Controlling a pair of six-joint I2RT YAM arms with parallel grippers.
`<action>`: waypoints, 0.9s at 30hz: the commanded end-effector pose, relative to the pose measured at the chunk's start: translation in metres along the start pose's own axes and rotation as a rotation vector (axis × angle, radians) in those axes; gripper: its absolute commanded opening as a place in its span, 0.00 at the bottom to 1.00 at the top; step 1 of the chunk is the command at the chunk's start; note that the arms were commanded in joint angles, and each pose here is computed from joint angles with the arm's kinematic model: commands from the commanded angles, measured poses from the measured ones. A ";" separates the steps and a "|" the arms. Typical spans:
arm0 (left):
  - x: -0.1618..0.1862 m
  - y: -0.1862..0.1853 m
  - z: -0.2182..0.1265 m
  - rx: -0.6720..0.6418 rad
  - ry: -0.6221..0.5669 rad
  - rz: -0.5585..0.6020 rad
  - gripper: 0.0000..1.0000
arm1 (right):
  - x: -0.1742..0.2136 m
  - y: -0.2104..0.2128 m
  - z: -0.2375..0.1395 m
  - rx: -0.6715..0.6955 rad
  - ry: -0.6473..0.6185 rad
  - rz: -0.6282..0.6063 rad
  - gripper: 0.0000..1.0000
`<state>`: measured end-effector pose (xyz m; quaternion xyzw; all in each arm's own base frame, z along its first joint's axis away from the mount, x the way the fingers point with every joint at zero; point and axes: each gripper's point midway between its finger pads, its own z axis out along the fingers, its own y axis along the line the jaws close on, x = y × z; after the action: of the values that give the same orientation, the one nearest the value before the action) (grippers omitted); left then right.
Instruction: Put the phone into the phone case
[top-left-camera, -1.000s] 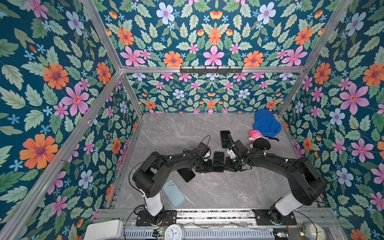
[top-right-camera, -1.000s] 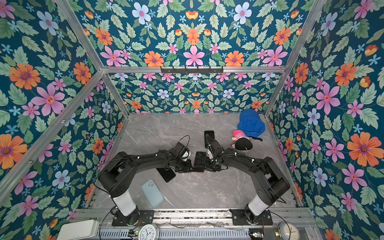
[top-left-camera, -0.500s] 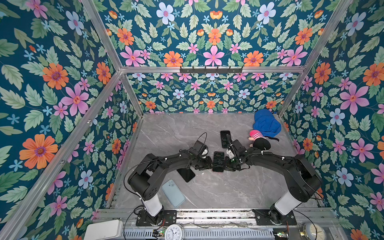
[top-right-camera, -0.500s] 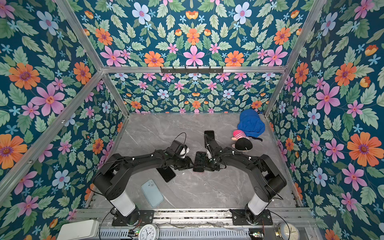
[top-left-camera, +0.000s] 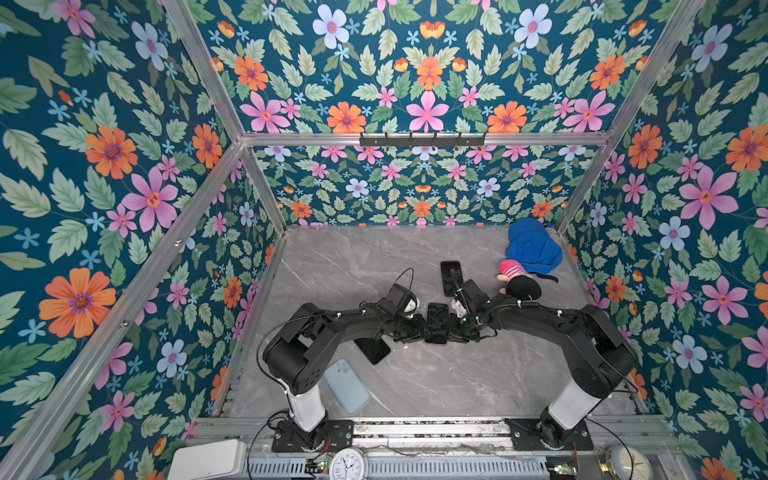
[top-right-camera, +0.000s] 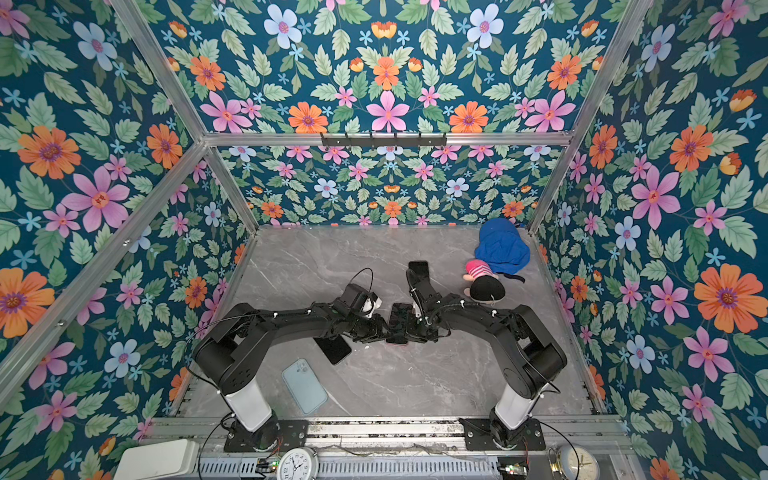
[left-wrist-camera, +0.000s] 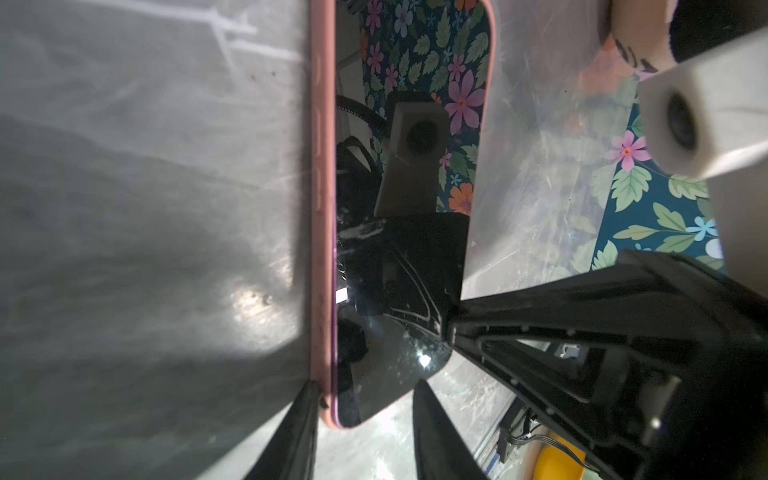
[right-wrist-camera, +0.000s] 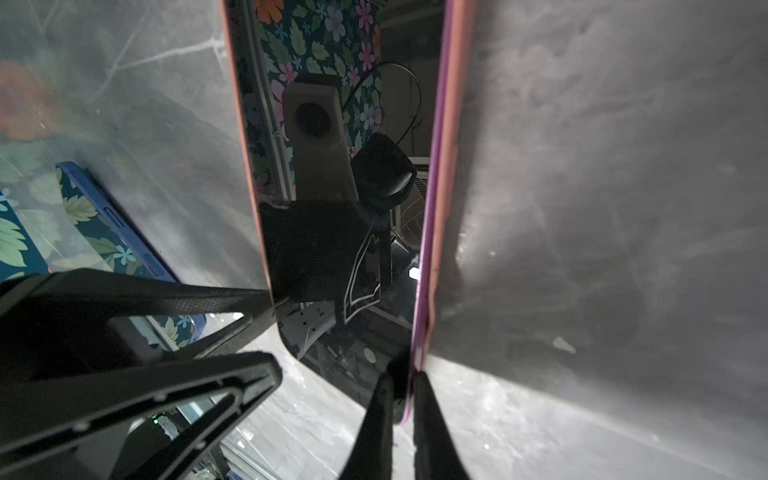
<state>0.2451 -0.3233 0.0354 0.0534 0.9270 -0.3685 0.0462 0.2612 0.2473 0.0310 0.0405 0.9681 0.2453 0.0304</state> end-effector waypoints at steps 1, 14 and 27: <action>0.000 -0.008 0.001 0.045 0.004 0.007 0.36 | 0.007 0.000 0.006 -0.003 0.028 0.021 0.10; 0.005 -0.009 0.003 0.068 0.001 -0.004 0.29 | 0.020 -0.001 0.023 -0.034 0.075 0.055 0.05; 0.013 0.001 -0.002 0.017 0.013 -0.009 0.21 | 0.001 -0.006 -0.016 0.077 -0.034 -0.019 0.19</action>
<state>0.2337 -0.3197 0.0336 0.0438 0.9254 -0.3745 0.0393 0.2637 0.2446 0.0534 0.0344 0.9694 0.2352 0.0611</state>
